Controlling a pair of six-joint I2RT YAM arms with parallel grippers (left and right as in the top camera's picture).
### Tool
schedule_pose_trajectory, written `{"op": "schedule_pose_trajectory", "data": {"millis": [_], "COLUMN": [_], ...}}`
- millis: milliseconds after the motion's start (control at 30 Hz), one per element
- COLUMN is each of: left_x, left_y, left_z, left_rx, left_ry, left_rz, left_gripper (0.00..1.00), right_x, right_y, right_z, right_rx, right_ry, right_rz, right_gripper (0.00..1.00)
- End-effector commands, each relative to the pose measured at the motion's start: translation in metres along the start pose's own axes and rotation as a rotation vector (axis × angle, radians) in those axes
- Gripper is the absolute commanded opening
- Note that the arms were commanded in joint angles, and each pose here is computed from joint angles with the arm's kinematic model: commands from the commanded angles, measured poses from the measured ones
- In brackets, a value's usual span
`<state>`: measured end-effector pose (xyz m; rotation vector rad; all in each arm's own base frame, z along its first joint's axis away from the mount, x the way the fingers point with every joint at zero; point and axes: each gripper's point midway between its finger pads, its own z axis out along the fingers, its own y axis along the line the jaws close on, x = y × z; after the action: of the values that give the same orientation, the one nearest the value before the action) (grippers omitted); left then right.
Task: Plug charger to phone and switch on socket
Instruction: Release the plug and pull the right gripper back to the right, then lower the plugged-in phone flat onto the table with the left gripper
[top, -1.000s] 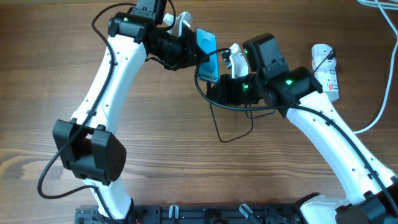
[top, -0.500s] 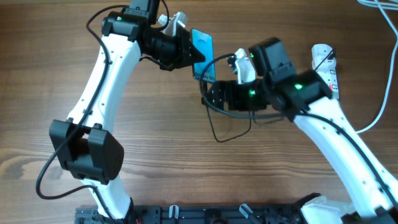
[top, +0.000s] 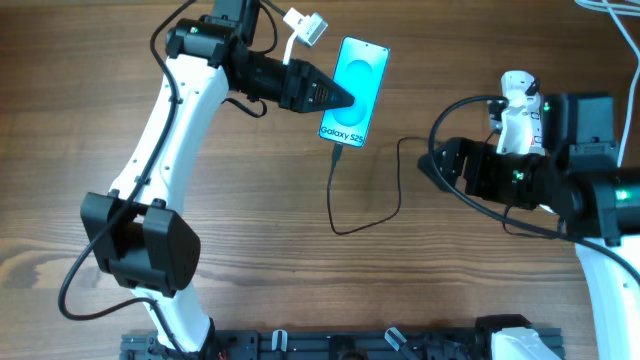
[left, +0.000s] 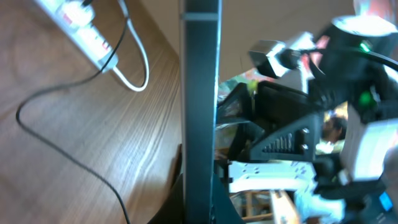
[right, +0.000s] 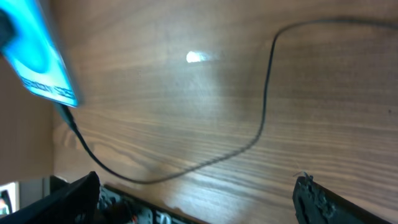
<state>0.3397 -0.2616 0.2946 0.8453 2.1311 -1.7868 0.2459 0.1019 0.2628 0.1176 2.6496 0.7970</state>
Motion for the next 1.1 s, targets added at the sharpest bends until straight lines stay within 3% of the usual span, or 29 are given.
{"op": "schedule_pose_trajectory", "data": {"millis": [0,333,433,500,633,700,1067], "left_x": [-0.005,-0.007,-0.007,-0.010,-0.011,-0.007,0.036], "left_y": [-0.029,-0.027,-0.017,0.001,0.078,0.098,0.168], "left_z": [-0.002,-0.002,-0.004,-0.005,-0.029,-0.038,0.005], "left_rx": [0.076,0.068,0.019,-0.081,-0.537,-0.651,-0.661], "left_ry": [-0.033,-0.037,-0.026,-0.018,-0.102,-0.148,-0.024], "left_rz": [0.249,0.304,0.184,0.020,-0.389,-0.515,-0.655], "left_gripper": [0.04,0.04,0.04,0.04,0.04,0.04,0.04], "right_x": [-0.003,-0.006,-0.008,-0.009,-0.009,-0.009,-0.009], "right_y": [-0.009,-0.023,-0.024,-0.023,-0.023,-0.023,-0.024], "right_z": [0.009,0.036,0.038,0.038,0.038,0.038,0.038], "right_rx": [0.030,0.055,0.056,0.055,0.055,0.055,0.056], "right_ry": [0.040,0.136,0.132,0.126,0.126,0.126,0.126], "right_rz": [-0.024,0.032,0.058,0.058,0.058,0.058,0.056], "right_gripper": [1.00,1.00,1.00,1.00,1.00,1.00,1.00]}}
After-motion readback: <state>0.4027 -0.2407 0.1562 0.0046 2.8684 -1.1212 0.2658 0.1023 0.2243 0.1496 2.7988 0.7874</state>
